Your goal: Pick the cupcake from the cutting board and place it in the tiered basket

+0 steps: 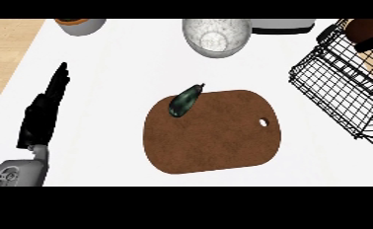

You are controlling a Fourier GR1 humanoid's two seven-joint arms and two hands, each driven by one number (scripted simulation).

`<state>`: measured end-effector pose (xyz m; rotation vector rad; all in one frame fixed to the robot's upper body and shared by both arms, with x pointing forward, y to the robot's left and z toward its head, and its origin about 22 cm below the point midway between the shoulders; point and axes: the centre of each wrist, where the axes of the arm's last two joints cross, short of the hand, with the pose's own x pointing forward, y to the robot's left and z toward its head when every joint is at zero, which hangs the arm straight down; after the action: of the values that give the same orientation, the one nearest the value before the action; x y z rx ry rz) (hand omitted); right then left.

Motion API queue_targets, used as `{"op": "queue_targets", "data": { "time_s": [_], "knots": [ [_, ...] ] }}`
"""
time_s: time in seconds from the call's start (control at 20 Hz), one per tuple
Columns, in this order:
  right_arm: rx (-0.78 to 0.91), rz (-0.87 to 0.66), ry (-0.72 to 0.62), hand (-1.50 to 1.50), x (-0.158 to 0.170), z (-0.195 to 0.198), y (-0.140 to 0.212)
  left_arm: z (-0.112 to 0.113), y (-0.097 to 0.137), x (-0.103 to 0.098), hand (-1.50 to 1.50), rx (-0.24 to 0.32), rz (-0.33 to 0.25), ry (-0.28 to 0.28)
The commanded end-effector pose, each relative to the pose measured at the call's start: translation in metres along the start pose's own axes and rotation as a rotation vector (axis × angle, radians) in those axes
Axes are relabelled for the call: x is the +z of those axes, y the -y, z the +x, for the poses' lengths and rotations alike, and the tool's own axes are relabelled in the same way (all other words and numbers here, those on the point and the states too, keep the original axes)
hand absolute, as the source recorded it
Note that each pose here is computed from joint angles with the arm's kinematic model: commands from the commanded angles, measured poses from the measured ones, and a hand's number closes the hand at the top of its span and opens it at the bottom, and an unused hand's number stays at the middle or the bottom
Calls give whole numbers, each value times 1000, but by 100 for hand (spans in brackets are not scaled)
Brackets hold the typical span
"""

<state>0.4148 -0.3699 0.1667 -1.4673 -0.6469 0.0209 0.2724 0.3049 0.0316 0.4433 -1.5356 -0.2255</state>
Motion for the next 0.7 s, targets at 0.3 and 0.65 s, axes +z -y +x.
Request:
{"op": "queue_targets", "data": {
  "time_s": [0.3, 0.65],
  "knots": [
    [-283, -167, 40, -150, 6, -20, 12, 5, 8, -5, 0, 9, -1, -9],
    [-354, -279, -27, -150, 31, -20, 67, -2, -9, -5, 0, -2, 22, -11]
  ]
}}
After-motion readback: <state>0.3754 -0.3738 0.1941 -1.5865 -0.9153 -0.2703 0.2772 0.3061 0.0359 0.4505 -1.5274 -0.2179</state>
